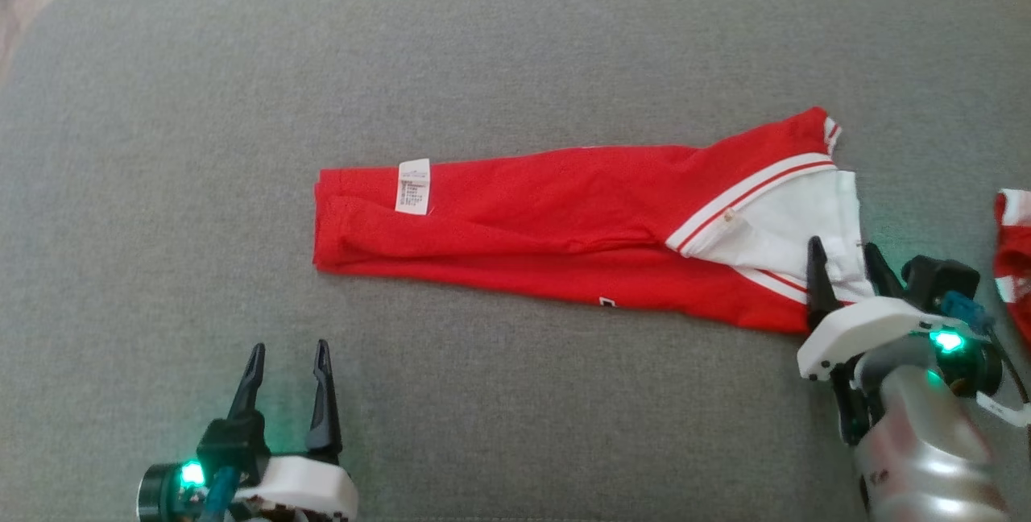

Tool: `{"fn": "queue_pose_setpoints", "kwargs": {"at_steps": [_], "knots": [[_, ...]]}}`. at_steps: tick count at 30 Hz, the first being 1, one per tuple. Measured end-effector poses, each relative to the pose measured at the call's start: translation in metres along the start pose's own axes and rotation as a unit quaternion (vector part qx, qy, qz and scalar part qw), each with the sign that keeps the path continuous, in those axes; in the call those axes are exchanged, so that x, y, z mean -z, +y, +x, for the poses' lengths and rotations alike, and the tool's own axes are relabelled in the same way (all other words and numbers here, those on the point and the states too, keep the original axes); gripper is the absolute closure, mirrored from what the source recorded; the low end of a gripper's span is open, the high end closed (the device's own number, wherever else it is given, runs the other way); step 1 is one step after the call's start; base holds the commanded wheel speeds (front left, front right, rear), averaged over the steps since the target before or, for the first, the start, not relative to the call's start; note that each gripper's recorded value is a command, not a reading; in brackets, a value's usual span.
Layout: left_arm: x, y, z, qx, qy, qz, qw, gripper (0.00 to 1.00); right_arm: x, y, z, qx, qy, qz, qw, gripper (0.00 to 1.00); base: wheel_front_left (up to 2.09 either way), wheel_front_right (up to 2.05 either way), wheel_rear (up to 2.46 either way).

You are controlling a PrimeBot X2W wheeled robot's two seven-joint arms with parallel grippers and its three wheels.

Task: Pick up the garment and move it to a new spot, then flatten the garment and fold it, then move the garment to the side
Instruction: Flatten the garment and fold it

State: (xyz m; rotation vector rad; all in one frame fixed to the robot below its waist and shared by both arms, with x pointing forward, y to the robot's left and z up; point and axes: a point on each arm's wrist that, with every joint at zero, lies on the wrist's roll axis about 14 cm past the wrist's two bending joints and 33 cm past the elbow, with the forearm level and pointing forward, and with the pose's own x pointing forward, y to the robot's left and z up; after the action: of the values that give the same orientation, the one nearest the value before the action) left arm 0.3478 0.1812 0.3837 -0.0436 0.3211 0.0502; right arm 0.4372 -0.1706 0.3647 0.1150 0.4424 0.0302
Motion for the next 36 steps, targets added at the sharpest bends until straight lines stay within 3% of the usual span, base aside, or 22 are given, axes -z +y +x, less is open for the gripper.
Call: {"fn": "queue_pose_setpoints", "kwargs": {"at_steps": [9,10,12,17,20,25,30,36], "knots": [[0.005,0.011,0.001,-0.020,0.009,0.001,1.000,0.00,0.003,0.029,0.019,-0.037,0.015,0.051,0.998,0.00,0.00,0.00,0.00],[0.005,0.011,0.001,-0.019,0.009,0.001,1.000,0.00,0.003,0.033,0.019,-0.043,0.017,0.053,0.997,0.24,0.00,0.00,0.00],[0.004,0.009,0.001,-0.017,0.008,0.001,1.000,0.00,0.004,0.037,0.018,-0.048,0.019,0.063,0.997,1.00,0.00,0.00,0.00],[0.002,0.000,0.002,-0.005,0.004,-0.005,1.000,0.00,0.004,0.031,0.015,-0.042,0.018,0.064,0.997,1.00,0.00,0.00,0.00],[0.000,-0.004,0.002,0.002,0.001,-0.005,1.000,0.00,-0.004,0.010,0.012,-0.023,0.006,0.060,0.998,1.00,0.00,0.00,0.00],[-0.005,-0.012,0.003,0.014,-0.007,-0.004,1.000,0.00,-0.061,-0.022,0.010,0.002,-0.082,0.051,0.995,1.00,0.00,0.00,0.00],[-0.007,-0.020,-0.002,0.026,-0.011,-0.008,1.000,0.00,-0.110,0.043,0.005,-0.083,-0.160,0.047,0.983,1.00,0.00,0.00,0.00],[-0.005,-0.015,-0.017,0.019,-0.012,-0.013,1.000,0.00,-0.077,0.145,-0.015,-0.219,-0.119,0.045,0.967,1.00,0.00,0.00,0.00]]}}
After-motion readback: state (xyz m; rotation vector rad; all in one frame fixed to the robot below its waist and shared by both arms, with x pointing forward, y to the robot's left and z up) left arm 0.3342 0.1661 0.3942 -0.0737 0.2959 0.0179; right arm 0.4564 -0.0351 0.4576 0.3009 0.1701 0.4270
